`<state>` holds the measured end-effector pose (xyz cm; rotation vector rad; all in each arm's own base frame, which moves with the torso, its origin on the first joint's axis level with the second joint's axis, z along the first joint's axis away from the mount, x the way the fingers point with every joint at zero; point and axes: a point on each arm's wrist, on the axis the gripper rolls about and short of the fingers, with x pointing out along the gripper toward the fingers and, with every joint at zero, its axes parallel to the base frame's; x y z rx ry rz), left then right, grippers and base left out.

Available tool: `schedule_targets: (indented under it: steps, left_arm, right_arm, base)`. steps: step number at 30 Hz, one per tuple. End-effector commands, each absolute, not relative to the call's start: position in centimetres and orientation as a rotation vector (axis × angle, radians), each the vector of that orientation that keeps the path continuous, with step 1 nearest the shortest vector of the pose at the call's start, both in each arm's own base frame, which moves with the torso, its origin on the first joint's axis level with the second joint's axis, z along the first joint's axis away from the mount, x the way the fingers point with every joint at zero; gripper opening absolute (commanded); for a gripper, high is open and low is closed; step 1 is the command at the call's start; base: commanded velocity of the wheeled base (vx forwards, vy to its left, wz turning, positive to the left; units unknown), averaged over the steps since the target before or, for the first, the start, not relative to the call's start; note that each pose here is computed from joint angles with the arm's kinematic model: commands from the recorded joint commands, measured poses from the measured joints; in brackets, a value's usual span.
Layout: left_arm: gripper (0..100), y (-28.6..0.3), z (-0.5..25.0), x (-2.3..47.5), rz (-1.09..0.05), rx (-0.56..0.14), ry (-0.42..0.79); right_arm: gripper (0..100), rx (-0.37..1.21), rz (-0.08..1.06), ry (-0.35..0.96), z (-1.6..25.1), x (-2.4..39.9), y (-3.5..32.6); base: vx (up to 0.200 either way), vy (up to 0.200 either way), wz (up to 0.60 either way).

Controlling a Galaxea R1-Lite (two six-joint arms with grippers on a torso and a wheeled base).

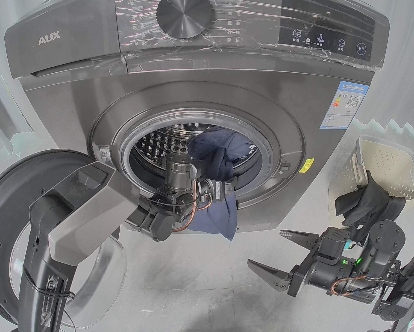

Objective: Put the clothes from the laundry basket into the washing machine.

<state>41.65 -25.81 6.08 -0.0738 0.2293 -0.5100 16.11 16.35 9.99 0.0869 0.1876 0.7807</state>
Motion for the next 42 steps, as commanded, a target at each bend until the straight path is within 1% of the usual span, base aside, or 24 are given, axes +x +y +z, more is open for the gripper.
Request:
schedule_targets:
  steps: [1, 3, 4, 6, 13, 16, 20, 25, 27, 29, 33, 35, 36, 37, 38, 42]
  left_arm:
    - [100, -26.0, 4.4, 41.9, -0.51, -0.061, 0.254]
    - [100, -26.1, 4.3, 42.0, -0.514, -0.065, 0.241]
    - [0, -26.1, 4.2, 42.1, -0.516, -0.065, 0.239]
    - [0, -26.2, 4.0, 42.2, -0.518, -0.065, 0.236]
    - [0, -26.3, 5.2, 43.2, -0.511, -0.086, 0.185]
    - [0, -26.4, 6.1, 43.5, -0.507, -0.097, 0.154]
    - [0, -26.2, 8.0, 44.5, -0.485, -0.119, 0.089]
    - [0, -25.4, 10.8, 46.2, -0.415, -0.152, -0.018]
    - [0, -25.2, 11.2, 46.7, -0.396, -0.162, -0.045]
    - [0, -25.0, 12.1, 47.3, -0.369, -0.174, -0.083]
    - [0, -24.6, 11.8, 47.5, -0.35, -0.17, -0.07]
    - [0, -24.5, 11.0, 47.4, -0.348, -0.159, -0.042]
    - [0, -24.5, 11.0, 47.4, -0.348, -0.159, -0.042]
    - [100, -24.3, 10.3, 47.1, -0.345, -0.151, -0.009]
    - [100, -24.4, 10.3, 46.9, -0.349, -0.149, 0.0]
    - [100, -24.4, 10.1, 44.4, -0.396, -0.116, 0.1]
  right_arm:
    - [100, 0.087, 0.782, 0.187, 10.0, 16.1, 16.4]
    - [100, 0.088, 0.782, 0.185, 10.0, 16.1, 16.3]
    - [100, 0.088, 0.782, 0.185, 10.0, 16.1, 16.3]
    - [100, 0.088, 0.782, 0.184, 10.1, 16.1, 16.4]
    - [100, 0.088, 0.782, 0.184, 10.1, 16.1, 16.4]
    - [100, 0.091, 0.783, 0.178, 10.2, 16.2, 16.4]
    - [100, 0.091, 0.783, 0.178, 10.2, 16.2, 16.5]
    - [100, 0.092, 0.783, 0.176, 10.2, 16.2, 16.5]
    - [100, 0.092, 0.783, 0.175, 10.2, 16.3, 16.5]
    - [100, 0.094, 0.783, 0.171, 10.3, 16.3, 16.6]
    - [100, 0.094, 0.783, 0.171, 10.3, 16.3, 16.6]
    - [100, 0.093, 0.783, 0.172, 10.2, 16.3, 16.6]
    - [100, 0.093, 0.783, 0.172, 10.2, 16.3, 16.6]
    - [100, 0.095, 0.783, 0.173, 10.2, 16.3, 16.6]
    - [100, 0.093, 0.783, 0.172, 10.2, 16.3, 16.6]
    - [100, 0.093, 0.783, 0.172, 10.2, 16.3, 16.6]
  base:
    - [0.0, 0.0, 0.0]
    - [0.0, 0.0, 0.0]
    - [0.0, 0.0, 0.0]
    - [0.0, 0.0, 0.0]
    - [0.0, 0.0, 0.0]
    - [0.0, 0.0, 0.0]
    - [0.0, 0.0, 0.0]
    - [0.0, 0.0, 0.0]
    - [0.0, 0.0, 0.0]
    - [0.0, 0.0, 0.0]
    - [0.0, 0.0, 0.0]
    - [0.0, 0.0, 0.0]
    - [0.0, 0.0, 0.0]
    - [0.0, 0.0, 0.0]
    - [0.0, 0.0, 0.0]
    - [0.0, 0.0, 0.0]
